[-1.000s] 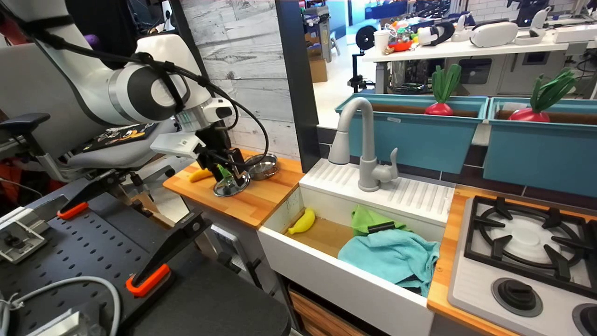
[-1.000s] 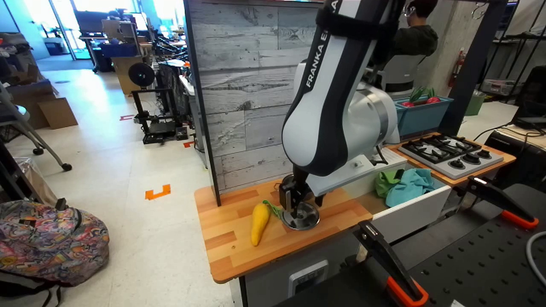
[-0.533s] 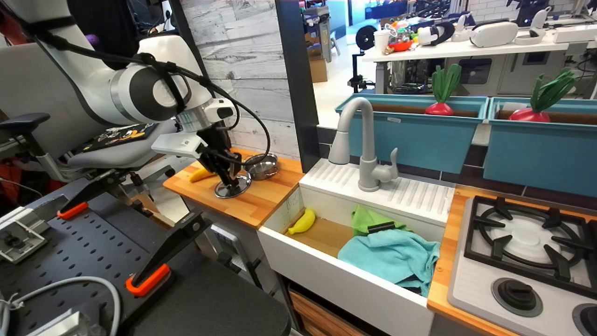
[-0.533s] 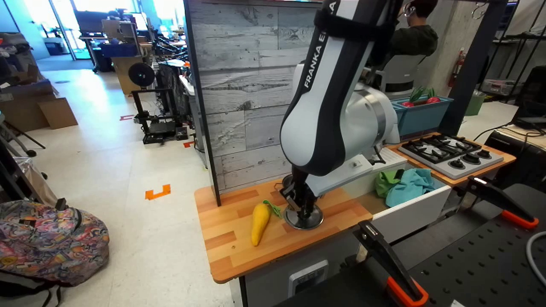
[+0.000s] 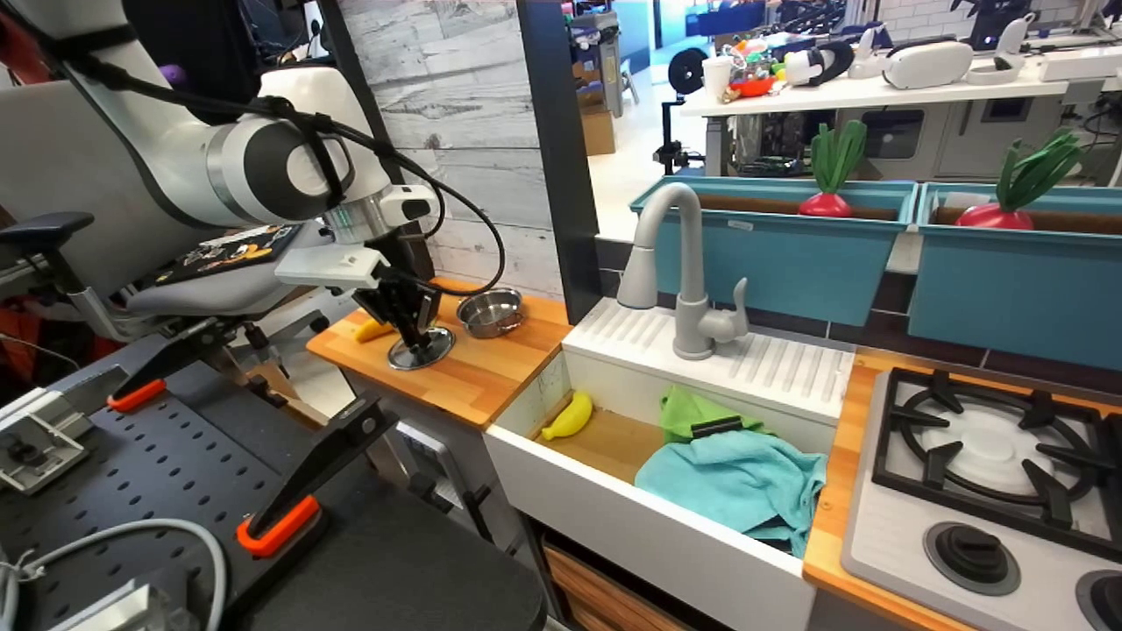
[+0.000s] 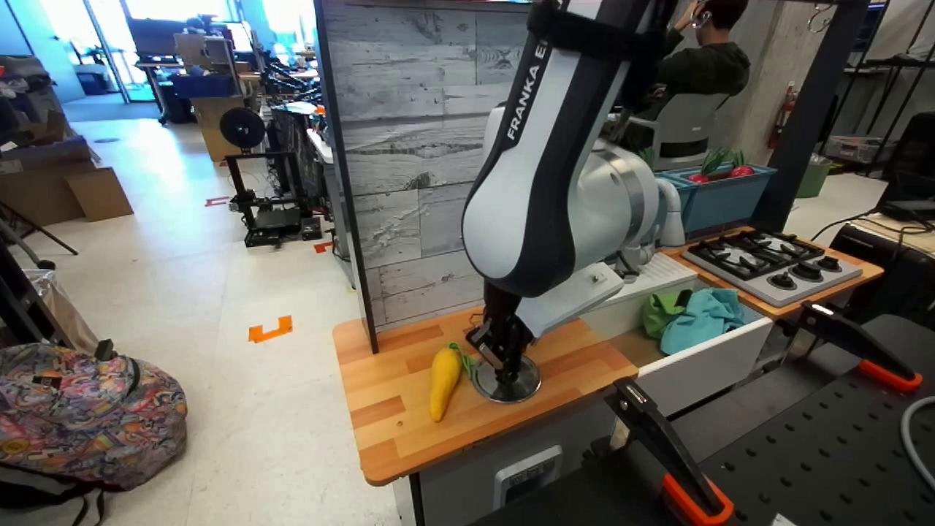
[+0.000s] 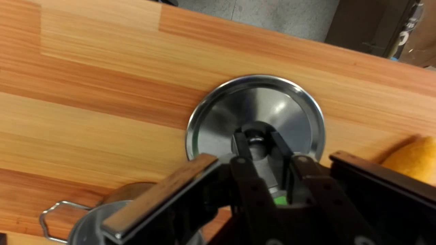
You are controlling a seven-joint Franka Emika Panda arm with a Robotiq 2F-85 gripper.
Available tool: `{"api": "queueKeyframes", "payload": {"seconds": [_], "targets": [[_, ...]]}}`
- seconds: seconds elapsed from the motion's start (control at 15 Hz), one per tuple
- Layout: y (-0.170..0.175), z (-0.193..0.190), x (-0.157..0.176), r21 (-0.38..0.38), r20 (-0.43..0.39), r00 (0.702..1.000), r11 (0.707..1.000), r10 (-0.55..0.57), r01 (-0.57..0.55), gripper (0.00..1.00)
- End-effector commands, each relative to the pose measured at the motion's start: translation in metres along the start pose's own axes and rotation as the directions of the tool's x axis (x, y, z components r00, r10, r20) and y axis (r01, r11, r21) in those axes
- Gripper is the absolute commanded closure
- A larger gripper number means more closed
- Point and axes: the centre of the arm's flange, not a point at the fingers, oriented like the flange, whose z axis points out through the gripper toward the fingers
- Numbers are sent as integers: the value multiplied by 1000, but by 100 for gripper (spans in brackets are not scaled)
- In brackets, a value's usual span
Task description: Put the silver lid on the silver pot
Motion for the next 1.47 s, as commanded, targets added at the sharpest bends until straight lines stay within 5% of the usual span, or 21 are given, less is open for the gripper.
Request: {"api": "queueKeyframes", "payload": {"seconds": [0.0,0.93,1.4], "targets": [[-18,7,11,49,79,992,994,-101,97,95],[-51,-50,-17,-4,85,986,989,-145,146,95],[-22,-86,-13,-24,58,993,994,-101,103,95]]}}
